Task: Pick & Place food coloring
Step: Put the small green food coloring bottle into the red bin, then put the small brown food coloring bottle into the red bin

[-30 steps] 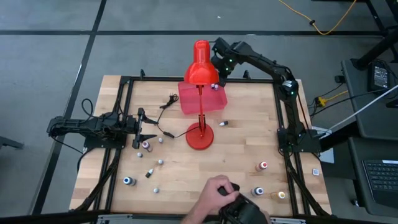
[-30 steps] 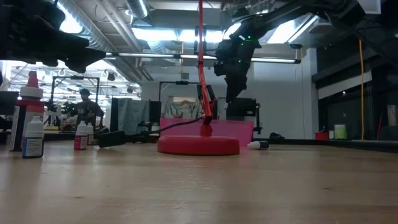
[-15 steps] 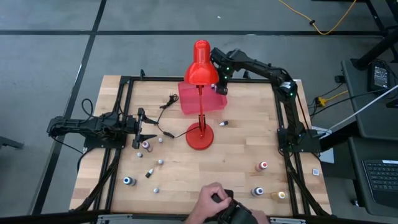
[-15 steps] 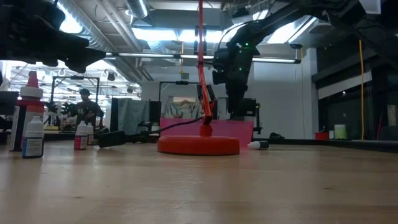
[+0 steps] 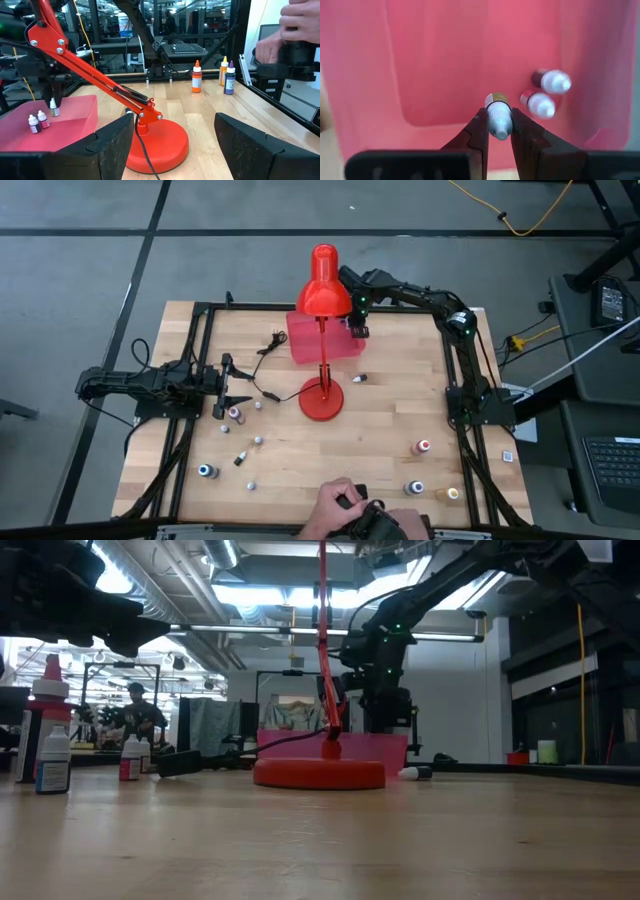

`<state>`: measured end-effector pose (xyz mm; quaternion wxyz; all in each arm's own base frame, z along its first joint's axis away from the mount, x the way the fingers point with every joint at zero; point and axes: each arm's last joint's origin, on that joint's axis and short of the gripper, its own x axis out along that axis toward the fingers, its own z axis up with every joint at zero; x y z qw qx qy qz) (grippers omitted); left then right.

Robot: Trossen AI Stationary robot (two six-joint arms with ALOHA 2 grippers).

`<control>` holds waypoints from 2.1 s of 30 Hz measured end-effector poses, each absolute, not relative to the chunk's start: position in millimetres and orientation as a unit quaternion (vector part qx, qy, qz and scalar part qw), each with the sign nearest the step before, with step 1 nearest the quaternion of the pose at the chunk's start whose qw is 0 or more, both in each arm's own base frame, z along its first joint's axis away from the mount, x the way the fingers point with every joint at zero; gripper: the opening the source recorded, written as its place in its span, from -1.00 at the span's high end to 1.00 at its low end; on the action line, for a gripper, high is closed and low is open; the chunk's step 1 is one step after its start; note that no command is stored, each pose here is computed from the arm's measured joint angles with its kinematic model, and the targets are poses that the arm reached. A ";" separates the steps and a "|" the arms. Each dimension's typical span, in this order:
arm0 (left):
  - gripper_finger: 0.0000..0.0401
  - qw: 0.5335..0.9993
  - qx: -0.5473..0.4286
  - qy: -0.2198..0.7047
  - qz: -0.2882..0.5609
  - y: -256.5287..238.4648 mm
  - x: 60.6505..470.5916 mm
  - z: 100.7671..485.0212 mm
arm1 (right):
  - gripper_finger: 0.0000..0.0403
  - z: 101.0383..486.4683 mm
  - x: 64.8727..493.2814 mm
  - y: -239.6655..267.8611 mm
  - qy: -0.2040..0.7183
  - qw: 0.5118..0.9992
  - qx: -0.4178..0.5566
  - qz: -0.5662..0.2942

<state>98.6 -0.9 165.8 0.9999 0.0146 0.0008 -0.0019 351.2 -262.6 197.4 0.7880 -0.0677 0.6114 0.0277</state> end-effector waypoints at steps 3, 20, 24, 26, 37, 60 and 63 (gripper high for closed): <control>-0.35 1.000 0.015 0.001 -0.002 -0.9 98.6 165.7 | 0.70 190.9 355.4 -262.5 0.614 0.784 -0.084 0.032; -0.35 1.000 0.015 0.001 -0.002 -0.9 98.6 165.8 | 0.56 171.1 359.5 -263.8 0.635 0.767 -0.082 0.031; -0.35 1.000 0.015 0.001 -0.002 -0.9 98.6 165.8 | 0.38 171.1 359.0 -264.4 0.641 0.762 -0.088 0.023; -0.35 1.000 0.015 0.001 -0.002 -0.9 98.6 165.7 | 0.30 171.0 358.4 -265.2 0.649 0.754 -0.095 0.013; -0.36 1.000 0.015 0.001 -0.002 -0.9 98.6 165.8 | 0.02 189.5 364.0 -265.8 0.640 0.764 -0.081 -0.003; -0.37 1.000 0.015 0.001 -0.002 -0.9 98.6 165.8 | -0.13 251.5 363.5 -232.5 0.677 0.736 -0.021 0.005; -0.36 1.000 0.015 0.001 -0.002 -0.9 98.6 165.7 | -0.13 262.4 356.8 -228.8 0.676 0.737 -0.015 -0.002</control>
